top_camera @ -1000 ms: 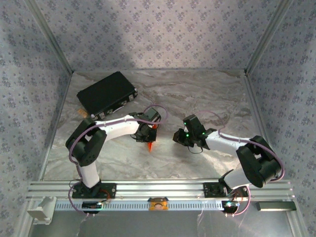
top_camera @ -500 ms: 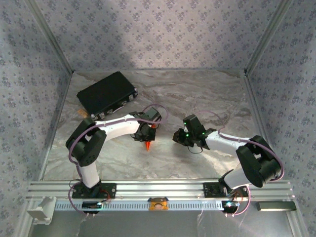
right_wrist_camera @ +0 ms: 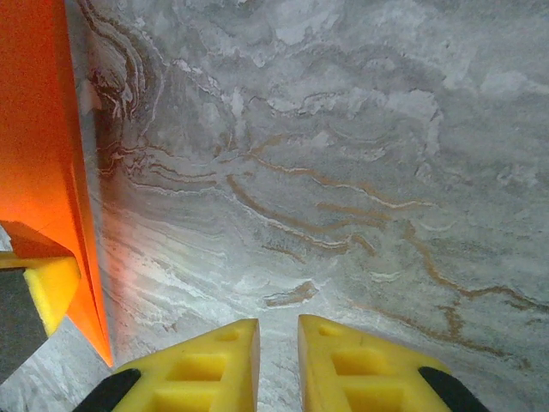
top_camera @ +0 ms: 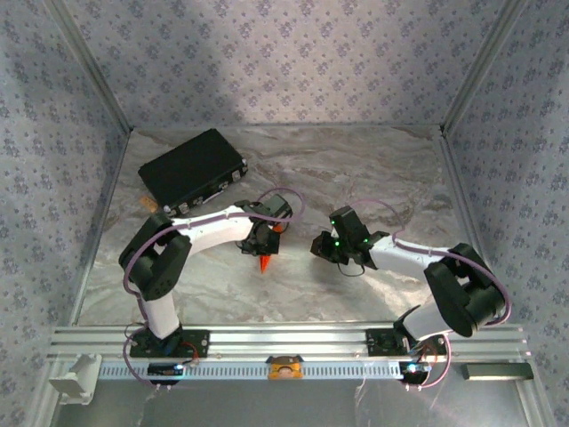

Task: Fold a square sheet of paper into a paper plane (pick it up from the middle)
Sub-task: Turn over a paper plane at the center of the table.

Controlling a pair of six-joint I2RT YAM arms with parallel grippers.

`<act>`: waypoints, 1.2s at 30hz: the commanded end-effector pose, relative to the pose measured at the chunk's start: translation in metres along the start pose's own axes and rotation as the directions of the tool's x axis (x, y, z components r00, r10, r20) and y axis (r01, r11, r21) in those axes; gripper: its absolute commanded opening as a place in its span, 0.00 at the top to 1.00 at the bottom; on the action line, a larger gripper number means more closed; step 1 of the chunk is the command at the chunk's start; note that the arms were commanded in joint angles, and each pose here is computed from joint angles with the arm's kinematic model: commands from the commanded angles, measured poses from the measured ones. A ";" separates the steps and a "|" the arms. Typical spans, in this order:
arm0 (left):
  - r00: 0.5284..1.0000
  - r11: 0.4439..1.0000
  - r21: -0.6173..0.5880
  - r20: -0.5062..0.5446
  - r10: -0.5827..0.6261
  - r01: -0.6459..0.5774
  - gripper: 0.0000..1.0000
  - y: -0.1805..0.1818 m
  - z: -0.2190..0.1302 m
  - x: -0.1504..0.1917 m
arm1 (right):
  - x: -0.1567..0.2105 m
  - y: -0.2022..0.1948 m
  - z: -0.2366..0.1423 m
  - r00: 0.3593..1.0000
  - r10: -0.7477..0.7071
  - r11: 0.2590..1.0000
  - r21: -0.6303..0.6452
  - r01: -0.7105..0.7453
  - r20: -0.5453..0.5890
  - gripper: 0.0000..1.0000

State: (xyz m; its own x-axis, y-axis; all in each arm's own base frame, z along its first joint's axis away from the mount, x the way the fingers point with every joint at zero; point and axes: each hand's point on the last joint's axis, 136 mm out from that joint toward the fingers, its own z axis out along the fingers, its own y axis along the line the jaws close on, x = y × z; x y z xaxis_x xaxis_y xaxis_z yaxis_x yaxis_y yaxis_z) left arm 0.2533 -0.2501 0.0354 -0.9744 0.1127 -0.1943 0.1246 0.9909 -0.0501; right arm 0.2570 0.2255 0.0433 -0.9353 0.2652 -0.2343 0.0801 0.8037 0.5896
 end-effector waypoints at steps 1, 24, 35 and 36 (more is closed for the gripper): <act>1.000 1.000 -0.017 -0.006 -0.002 0.002 0.93 -0.001 -0.001 0.000 | -0.001 0.001 0.002 1.000 0.011 1.000 -0.002 -0.011 -0.005 0.79; 0.999 1.000 -0.023 -0.032 0.018 -0.019 0.90 -0.004 0.008 0.000 | 0.000 0.000 0.006 0.999 0.011 1.000 0.020 -0.011 -0.034 0.78; 0.999 0.999 -0.025 -0.033 0.021 -0.022 0.88 -0.004 0.013 0.000 | 0.002 0.001 0.009 0.999 0.010 1.000 0.019 -0.009 -0.048 0.78; 0.999 0.999 -0.029 -0.038 0.022 -0.023 0.88 -0.003 0.015 0.002 | 0.001 0.003 0.009 0.999 0.006 1.000 0.016 -0.006 -0.046 0.78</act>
State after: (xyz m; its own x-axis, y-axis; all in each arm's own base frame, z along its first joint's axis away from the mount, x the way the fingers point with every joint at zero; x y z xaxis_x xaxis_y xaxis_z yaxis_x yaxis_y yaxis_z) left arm 0.2547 -0.2527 0.0241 -0.9782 0.1211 -0.1689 0.1284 0.9912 -0.0330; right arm 0.2566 0.2288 0.0332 -0.9475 0.2523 -0.1964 0.0968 0.8118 0.5759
